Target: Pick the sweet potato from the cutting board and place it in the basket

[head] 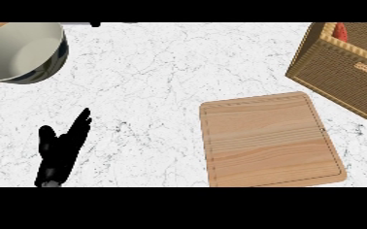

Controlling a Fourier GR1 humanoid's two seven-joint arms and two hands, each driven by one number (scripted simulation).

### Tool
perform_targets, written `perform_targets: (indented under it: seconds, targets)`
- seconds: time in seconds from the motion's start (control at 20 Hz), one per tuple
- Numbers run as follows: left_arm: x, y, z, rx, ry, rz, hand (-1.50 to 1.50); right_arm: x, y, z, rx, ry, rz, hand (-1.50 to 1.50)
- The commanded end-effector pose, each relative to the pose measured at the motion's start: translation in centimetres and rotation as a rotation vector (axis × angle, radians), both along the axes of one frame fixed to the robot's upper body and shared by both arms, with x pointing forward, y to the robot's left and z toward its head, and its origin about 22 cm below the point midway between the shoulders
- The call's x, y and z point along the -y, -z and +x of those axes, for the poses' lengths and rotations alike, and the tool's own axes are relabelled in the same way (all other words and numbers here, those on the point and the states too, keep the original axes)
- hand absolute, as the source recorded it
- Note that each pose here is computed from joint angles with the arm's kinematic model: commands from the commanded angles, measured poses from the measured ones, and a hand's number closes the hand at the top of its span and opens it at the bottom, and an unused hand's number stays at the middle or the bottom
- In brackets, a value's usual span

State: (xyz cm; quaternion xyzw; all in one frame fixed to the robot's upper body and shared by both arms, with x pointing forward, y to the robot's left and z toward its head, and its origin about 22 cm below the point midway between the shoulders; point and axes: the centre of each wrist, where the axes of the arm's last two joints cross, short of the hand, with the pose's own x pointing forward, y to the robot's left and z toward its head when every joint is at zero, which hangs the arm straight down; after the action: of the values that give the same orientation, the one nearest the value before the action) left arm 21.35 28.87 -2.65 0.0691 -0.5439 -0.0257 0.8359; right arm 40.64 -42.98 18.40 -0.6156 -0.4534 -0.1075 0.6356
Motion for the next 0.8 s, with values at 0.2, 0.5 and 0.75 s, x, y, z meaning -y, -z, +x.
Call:
perform_targets:
  seconds: [0.2,0.5,0.75]
  targets:
    - [-1.1,2.0,-2.2,-0.145,-0.027,0.003,0.0,2.7,-2.5,-1.7,0.088,0.002,-0.033,-1.5]
    - [-0.6,2.6,-1.8,-0.135,-0.051,0.007,0.0,4.0,-3.2,-3.4,0.257,0.107,0.081,-1.5]
    - [-1.8,2.0,-1.2,-0.138,-0.084,-0.012,0.0,4.8,-3.5,-5.9,0.227,0.156,0.046,-1.5]
